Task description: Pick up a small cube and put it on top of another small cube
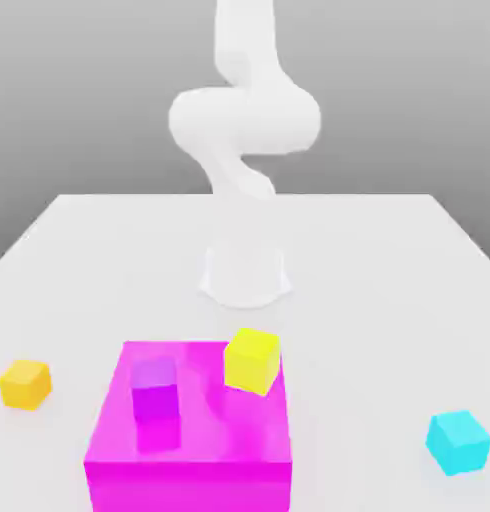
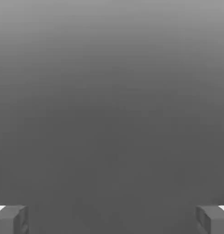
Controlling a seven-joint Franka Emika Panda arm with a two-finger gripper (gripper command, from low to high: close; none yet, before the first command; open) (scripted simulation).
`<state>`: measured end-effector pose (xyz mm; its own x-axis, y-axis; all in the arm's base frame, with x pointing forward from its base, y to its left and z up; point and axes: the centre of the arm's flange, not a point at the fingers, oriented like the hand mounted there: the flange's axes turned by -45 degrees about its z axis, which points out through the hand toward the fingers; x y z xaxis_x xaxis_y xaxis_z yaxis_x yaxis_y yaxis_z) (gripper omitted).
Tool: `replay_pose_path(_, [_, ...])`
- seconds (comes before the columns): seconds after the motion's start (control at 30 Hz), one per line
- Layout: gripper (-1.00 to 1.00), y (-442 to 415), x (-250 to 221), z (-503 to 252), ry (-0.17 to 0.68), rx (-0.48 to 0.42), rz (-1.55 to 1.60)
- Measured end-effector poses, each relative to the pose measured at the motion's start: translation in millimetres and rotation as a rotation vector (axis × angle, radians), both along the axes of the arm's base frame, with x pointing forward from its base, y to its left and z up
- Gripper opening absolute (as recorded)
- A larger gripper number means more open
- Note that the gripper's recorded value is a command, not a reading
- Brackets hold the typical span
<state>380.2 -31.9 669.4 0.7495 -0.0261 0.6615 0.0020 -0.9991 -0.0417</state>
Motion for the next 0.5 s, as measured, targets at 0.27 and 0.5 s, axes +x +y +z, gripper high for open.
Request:
replay_pose_path(0.27, [0.0,-98.7,64.5,-157.3,0.226,0.083,0.0])
replay_pose_path(0.5, [0.0,-176.8,56.5,-298.3,0.405,0.113,-0.051])
